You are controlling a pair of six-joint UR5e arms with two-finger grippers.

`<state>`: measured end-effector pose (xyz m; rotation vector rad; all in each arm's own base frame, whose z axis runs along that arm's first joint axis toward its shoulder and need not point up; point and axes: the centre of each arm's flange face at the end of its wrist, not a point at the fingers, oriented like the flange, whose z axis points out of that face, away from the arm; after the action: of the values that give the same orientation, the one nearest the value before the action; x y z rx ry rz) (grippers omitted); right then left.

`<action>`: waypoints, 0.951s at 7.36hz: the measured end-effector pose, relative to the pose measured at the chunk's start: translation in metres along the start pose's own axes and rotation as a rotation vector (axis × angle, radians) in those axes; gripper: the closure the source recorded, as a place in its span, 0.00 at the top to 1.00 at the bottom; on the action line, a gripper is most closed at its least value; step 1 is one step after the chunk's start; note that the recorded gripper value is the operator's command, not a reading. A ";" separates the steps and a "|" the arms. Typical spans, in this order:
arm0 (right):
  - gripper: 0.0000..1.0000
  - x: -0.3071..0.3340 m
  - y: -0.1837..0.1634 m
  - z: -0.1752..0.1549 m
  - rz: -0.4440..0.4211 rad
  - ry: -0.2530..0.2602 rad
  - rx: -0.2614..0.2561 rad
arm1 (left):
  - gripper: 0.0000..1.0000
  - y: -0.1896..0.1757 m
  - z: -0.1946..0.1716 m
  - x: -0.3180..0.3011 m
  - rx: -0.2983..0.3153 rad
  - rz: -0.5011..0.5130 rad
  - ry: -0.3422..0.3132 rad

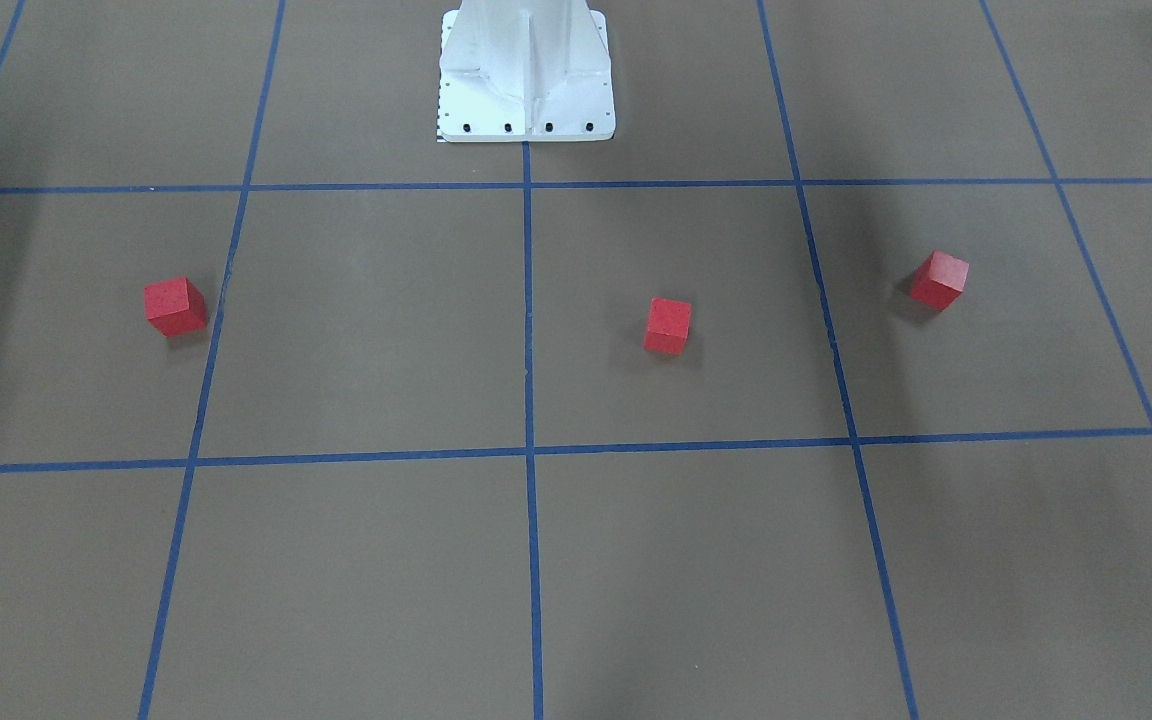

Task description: Form red blocks into L shape at center

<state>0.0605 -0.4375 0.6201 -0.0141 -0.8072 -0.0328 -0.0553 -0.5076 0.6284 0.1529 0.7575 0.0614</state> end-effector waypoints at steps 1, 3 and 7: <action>0.99 0.000 0.000 0.000 0.000 0.000 0.001 | 1.00 0.000 0.000 0.000 0.000 0.000 0.000; 0.99 -0.001 -0.001 -0.001 0.001 0.001 0.002 | 1.00 0.000 0.000 0.000 -0.001 0.000 0.000; 0.99 -0.004 -0.003 -0.004 -0.005 -0.001 0.008 | 1.00 -0.017 -0.017 0.027 0.054 0.049 0.013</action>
<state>0.0604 -0.4403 0.6149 -0.0048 -0.8082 -0.0340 -0.0473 -0.5195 0.5956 0.2225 0.7691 0.0883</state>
